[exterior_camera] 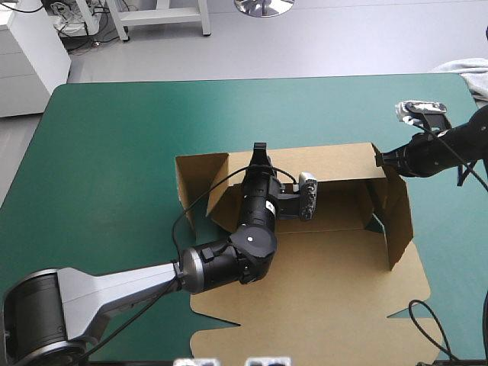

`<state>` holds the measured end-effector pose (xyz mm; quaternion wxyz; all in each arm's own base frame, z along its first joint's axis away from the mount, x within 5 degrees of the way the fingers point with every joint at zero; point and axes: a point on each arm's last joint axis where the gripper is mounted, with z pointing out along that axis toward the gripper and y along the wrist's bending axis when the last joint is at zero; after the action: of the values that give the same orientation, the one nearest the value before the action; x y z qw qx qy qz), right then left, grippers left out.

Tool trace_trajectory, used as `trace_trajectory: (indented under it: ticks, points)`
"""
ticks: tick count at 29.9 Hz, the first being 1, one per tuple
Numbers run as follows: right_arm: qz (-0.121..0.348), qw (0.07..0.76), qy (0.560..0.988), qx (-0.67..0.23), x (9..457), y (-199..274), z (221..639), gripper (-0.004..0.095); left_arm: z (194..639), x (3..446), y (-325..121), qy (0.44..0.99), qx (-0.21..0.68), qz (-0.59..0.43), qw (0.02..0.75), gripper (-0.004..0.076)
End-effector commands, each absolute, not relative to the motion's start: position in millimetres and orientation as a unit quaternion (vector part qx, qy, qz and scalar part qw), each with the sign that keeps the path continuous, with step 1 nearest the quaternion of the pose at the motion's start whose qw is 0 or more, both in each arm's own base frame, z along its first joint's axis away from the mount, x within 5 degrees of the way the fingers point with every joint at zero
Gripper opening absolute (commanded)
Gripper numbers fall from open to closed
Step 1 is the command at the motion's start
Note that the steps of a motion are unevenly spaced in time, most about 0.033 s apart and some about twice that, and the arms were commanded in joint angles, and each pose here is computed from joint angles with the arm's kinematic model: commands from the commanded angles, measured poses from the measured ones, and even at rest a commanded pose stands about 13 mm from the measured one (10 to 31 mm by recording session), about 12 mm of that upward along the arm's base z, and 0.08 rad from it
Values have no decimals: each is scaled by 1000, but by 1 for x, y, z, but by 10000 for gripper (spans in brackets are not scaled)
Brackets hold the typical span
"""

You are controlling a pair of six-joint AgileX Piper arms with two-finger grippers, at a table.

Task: Fold the box

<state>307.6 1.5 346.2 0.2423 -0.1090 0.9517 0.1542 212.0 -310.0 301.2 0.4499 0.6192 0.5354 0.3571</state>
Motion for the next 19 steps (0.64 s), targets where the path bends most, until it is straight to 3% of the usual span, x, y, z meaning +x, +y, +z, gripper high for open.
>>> trace_trajectory:
  ticks: [1,9,19]
  points:
    - [160,297,935,-108,292,4,355,-19,311,211,-311,529,617,365,455,-10]
    - [205,353,908,-96,265,-4,338,-19,301,213,-316,531,621,365,446,-10]
    - [198,400,876,-182,248,-3,317,-16,301,213,-316,531,620,364,448,-10]
